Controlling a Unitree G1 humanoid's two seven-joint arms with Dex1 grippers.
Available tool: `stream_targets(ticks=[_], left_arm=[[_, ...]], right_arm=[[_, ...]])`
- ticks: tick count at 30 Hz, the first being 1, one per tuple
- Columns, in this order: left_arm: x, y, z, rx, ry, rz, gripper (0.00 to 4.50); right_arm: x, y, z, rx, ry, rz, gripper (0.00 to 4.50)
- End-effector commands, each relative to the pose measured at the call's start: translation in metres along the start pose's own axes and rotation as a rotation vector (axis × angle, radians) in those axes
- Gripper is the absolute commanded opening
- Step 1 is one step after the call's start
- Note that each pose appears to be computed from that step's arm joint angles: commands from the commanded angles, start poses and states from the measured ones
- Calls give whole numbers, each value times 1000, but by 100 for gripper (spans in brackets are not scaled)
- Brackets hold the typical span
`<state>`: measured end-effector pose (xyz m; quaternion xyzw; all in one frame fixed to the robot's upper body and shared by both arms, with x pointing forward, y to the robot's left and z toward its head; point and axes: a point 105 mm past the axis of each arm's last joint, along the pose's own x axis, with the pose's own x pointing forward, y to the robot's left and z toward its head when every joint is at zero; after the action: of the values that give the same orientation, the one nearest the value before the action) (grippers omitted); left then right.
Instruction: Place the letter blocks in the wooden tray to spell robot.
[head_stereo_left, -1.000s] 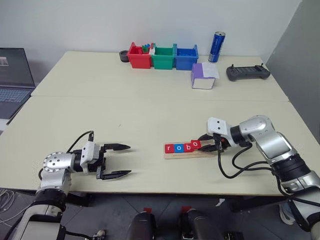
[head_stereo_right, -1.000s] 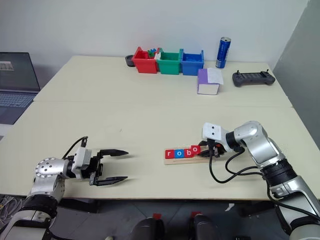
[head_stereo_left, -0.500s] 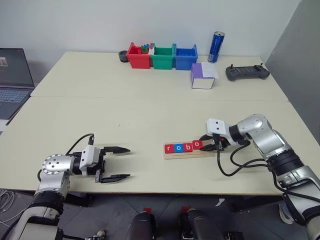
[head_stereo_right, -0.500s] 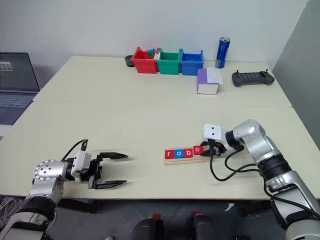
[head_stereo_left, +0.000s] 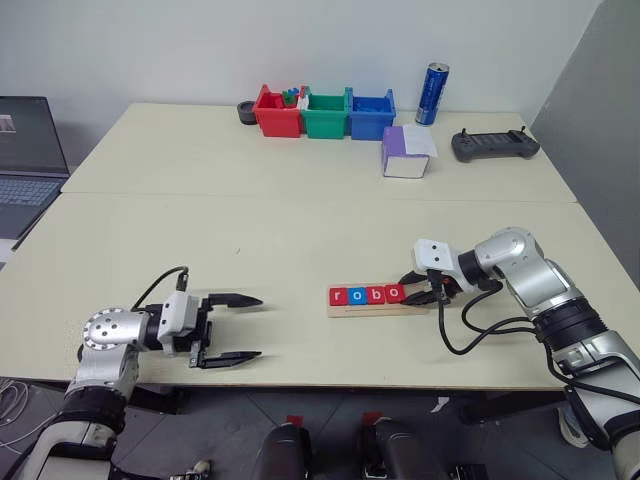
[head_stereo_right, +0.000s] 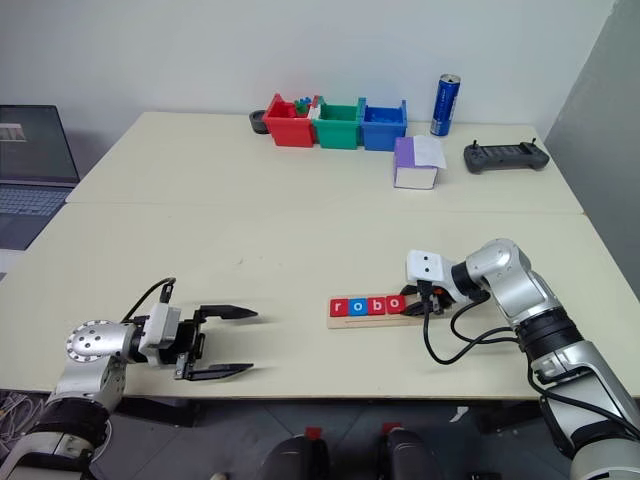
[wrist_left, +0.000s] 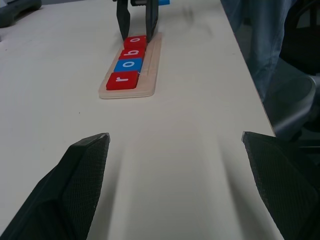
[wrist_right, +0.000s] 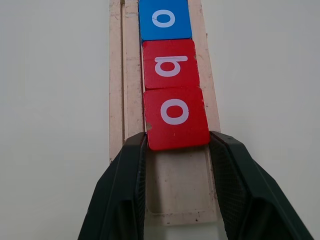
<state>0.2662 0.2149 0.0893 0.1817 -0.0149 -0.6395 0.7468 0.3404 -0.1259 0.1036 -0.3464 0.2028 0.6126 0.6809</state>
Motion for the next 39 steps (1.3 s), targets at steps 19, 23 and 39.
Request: stream_targets(ticks=[19,23,39], left_arm=[[2,17,19,48,-3,3,450],[3,17,20,48,-4,0,450],[1,15,-2,17,26,23,450]], right_arm=[[-9,-3,24,-73,-49,-25,388],[-22,-1,33,-62,-91,-32,449],[-13,-41,11,106,-172,-286,218]])
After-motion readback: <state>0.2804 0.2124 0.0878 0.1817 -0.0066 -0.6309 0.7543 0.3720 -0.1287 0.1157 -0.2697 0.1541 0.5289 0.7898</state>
